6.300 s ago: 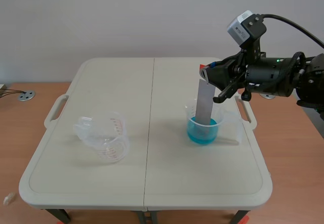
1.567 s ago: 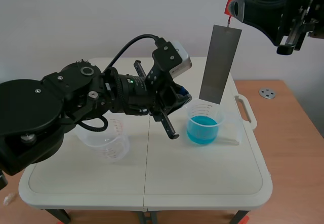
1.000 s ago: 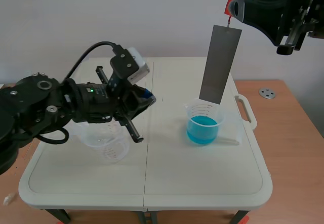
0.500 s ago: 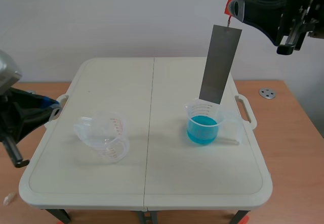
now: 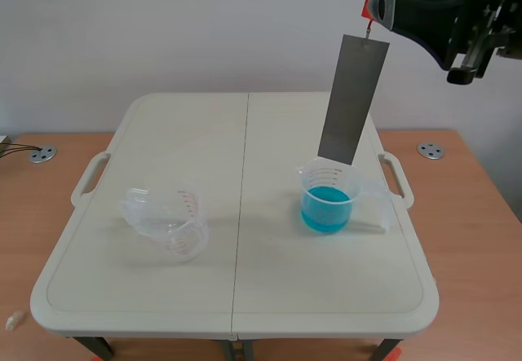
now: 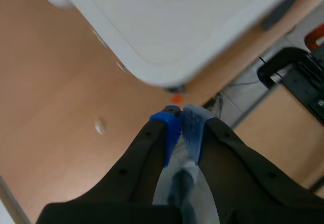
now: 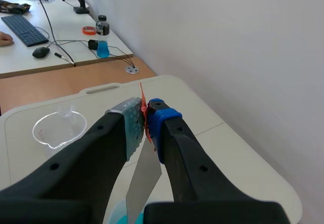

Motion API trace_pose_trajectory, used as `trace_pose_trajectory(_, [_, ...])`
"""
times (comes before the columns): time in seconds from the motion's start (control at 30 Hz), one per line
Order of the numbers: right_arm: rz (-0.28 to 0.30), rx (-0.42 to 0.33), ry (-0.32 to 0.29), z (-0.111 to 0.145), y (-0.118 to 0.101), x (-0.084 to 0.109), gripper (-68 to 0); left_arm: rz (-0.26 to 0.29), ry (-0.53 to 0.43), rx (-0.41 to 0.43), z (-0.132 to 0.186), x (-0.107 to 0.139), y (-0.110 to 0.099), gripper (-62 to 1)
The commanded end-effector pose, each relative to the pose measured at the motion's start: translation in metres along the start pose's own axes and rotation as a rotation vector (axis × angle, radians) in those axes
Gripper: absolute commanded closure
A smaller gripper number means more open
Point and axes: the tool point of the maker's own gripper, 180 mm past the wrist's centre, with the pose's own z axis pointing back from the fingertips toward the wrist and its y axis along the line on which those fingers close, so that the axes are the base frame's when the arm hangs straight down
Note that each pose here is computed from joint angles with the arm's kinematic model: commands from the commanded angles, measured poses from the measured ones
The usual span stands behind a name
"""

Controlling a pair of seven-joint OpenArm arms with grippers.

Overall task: Hold the metal plate by the orange handle, dip it into the blue solution, take it out and point at it, then put the plate back in the beaker on the left.
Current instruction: 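Raise the plate and point at it, then put the plate into the left beaker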

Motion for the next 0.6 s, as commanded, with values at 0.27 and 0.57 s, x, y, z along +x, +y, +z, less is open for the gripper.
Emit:
trace_pose_trajectory(0.27, [0.062,0.008,-0.095,-0.012,-0.008,0.038,-1.3,0.147,0.119,0.000,0.028,-0.066,-0.046,-5.8])
trace_pose_trajectory(0.57, [0.065,0.027,-0.123,-0.037,-0.003,0.049,-1.3,0.261,0.155,0.001,0.033,-0.093,-0.095,-5.8])
